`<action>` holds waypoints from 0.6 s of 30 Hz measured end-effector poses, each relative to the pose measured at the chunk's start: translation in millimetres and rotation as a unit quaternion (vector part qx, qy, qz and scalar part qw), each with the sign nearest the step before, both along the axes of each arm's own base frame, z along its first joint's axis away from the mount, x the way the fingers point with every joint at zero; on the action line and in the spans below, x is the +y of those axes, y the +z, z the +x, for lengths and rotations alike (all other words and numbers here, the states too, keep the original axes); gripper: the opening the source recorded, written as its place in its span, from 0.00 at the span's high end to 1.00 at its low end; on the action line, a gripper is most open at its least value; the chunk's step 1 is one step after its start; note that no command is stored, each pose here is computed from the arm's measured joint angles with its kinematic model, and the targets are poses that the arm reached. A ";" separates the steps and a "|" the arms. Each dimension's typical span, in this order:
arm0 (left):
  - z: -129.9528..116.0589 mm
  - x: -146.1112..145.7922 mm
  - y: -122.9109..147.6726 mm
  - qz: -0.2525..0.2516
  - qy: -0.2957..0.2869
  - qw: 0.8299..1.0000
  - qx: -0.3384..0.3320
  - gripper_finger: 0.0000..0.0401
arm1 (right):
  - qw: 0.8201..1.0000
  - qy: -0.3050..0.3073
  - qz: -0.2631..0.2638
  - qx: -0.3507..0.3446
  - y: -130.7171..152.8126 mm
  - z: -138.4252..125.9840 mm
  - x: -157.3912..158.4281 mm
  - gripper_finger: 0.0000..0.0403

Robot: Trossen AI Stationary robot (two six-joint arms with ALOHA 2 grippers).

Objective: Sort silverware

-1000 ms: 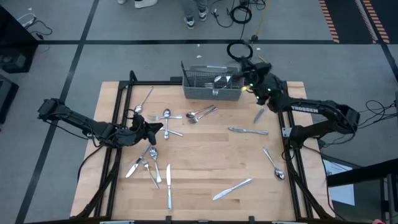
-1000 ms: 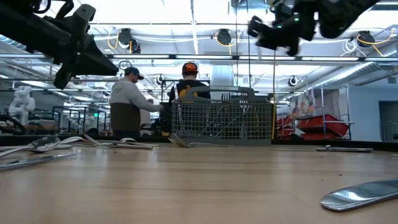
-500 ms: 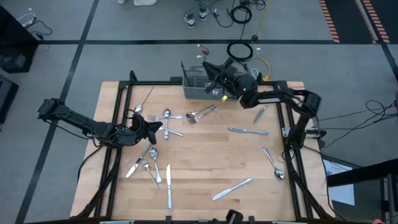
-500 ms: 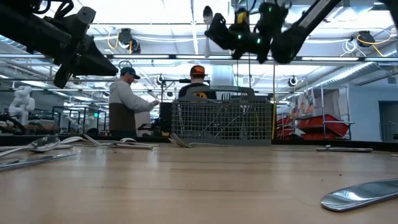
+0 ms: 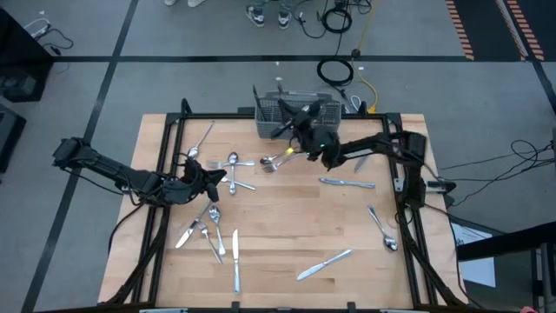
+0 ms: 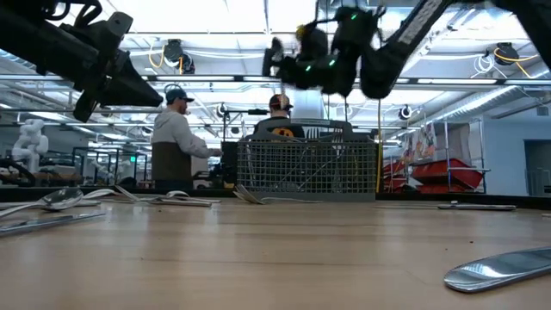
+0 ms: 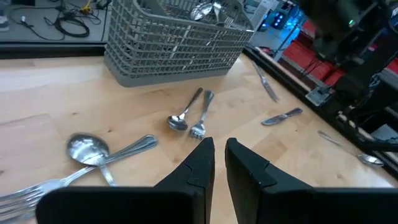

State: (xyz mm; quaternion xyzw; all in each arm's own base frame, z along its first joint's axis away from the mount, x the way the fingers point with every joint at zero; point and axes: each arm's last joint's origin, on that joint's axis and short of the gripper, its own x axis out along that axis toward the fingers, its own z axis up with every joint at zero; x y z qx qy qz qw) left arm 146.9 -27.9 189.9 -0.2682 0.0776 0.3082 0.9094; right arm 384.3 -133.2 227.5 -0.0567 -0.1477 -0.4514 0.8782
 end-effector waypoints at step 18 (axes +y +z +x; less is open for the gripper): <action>-2.6 0.9 -4.9 0.013 -0.001 0.999 0.032 0.88 | 0.994 -0.080 -0.059 -0.035 -36.4 60.8 -3.4 1.00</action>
